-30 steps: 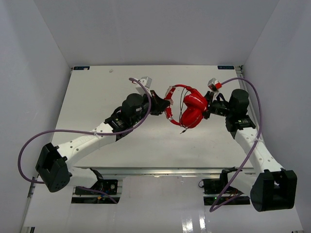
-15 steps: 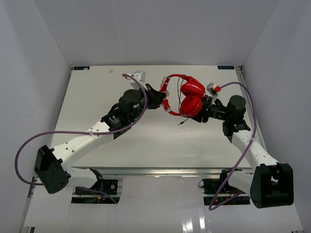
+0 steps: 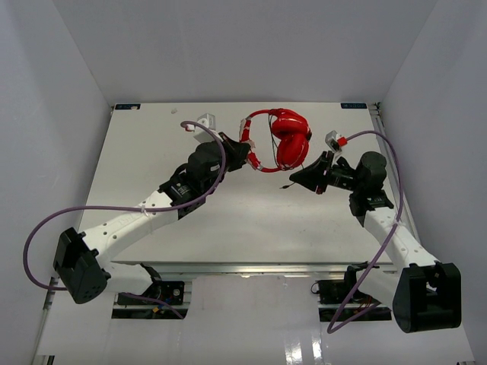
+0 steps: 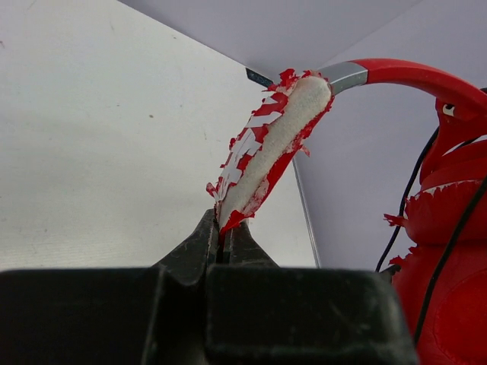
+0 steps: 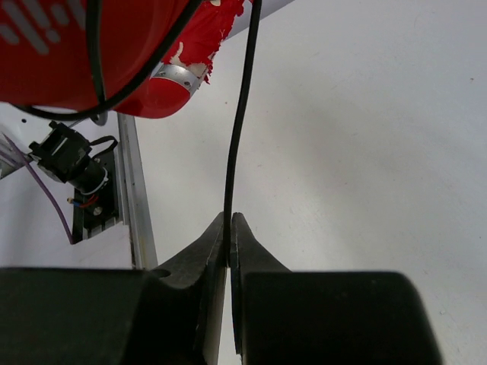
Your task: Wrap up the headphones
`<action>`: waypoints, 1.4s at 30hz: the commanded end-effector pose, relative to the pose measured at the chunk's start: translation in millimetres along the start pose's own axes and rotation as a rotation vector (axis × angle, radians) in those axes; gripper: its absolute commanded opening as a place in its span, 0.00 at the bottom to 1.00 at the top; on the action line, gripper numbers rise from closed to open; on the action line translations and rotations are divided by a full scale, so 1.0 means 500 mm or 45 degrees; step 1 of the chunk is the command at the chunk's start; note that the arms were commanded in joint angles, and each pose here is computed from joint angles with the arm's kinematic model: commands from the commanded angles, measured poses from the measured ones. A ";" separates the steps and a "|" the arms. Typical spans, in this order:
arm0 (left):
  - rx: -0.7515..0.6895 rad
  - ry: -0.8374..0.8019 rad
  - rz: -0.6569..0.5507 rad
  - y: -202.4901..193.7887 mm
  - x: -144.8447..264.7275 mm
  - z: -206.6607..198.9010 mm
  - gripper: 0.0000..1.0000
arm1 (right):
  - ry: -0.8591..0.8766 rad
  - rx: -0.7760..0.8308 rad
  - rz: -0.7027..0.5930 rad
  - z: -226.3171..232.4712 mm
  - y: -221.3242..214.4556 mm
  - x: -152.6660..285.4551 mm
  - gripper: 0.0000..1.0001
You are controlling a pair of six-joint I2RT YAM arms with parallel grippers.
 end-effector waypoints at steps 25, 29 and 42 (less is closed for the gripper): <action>0.151 0.844 0.181 -0.220 -0.027 0.263 0.00 | 0.063 -0.643 0.506 -0.147 -0.250 -0.141 0.09; 0.159 0.963 0.268 -0.244 -0.043 0.291 0.00 | 0.036 -0.684 0.554 -0.163 -0.277 -0.142 0.10; 0.184 1.007 0.406 -0.269 -0.069 0.298 0.33 | -0.050 -0.683 0.647 -0.180 -0.295 -0.132 0.52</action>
Point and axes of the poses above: each gripper's point midway between its finger pads, its own x axis back along the fingers, its own z axis along the line the jaws close on, y = z × x, the point moved 9 cm from there along x, back along the fingers, and after that the axes turned 5 degrees about -x, right-handed, at the moved point
